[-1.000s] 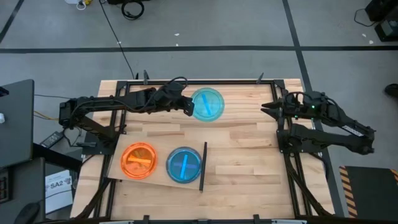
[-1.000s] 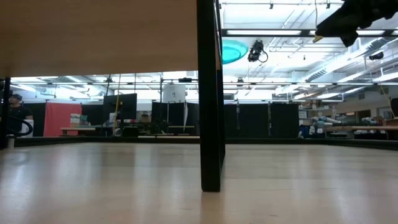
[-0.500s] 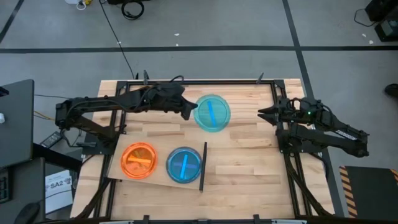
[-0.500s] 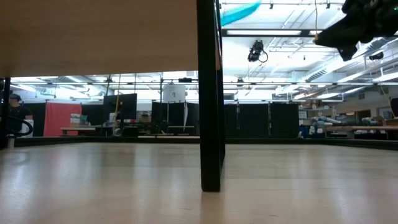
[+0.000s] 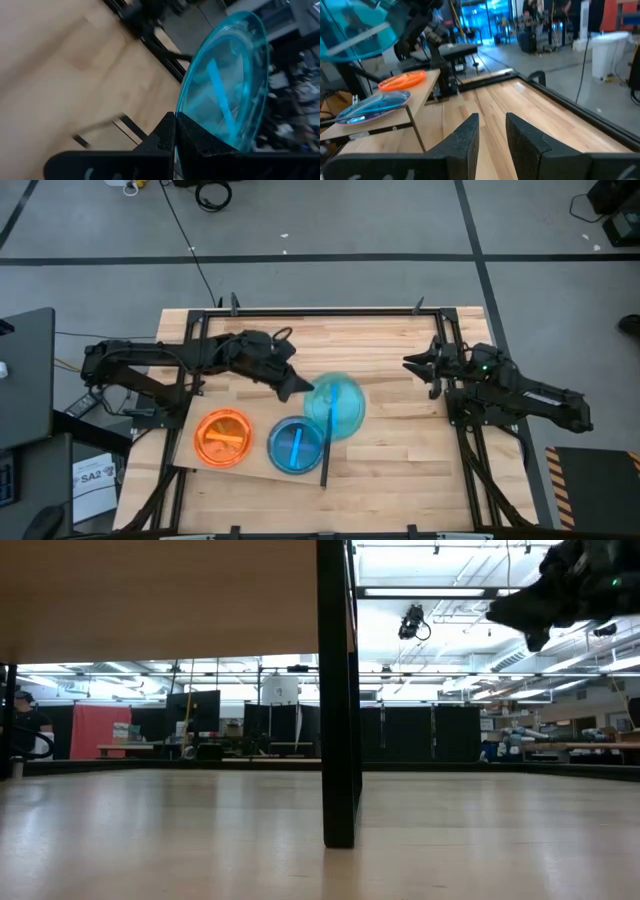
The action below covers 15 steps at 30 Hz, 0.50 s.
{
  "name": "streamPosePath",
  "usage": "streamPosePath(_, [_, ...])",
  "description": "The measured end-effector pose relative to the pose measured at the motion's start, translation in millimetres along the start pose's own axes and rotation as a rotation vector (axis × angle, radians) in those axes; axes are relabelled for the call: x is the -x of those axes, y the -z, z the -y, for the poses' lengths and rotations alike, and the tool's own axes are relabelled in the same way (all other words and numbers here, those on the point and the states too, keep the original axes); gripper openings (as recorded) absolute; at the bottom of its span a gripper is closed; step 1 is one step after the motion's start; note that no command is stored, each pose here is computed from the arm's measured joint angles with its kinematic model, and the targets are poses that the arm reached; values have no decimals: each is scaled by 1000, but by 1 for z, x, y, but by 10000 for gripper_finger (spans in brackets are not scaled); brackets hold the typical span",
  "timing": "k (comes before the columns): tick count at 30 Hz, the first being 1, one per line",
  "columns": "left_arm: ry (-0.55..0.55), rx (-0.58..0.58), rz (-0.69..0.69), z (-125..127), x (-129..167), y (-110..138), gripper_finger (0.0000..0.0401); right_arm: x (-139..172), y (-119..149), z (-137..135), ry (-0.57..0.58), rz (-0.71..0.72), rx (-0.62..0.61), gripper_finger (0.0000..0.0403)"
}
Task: Place and stack plates onto a shelf
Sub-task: Stack the blue plate on top of the other blue plate on the shelf
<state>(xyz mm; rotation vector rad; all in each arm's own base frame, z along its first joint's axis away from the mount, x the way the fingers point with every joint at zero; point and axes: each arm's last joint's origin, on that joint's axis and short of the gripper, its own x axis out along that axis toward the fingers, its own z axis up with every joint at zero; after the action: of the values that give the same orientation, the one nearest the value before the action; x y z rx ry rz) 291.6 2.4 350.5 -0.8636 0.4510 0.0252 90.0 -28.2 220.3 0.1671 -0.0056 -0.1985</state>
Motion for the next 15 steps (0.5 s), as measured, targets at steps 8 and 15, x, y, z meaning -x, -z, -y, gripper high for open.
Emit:
streamPosePath(8, [80, 90, -117, 19, -3, 23, 11, -7, 19, 6, 35, 79, 28, 103])
streamPosePath(15, [15, 166, -244, 24, -3, 46, 11, -7, 21, 6, 52, 61, 70, 103])
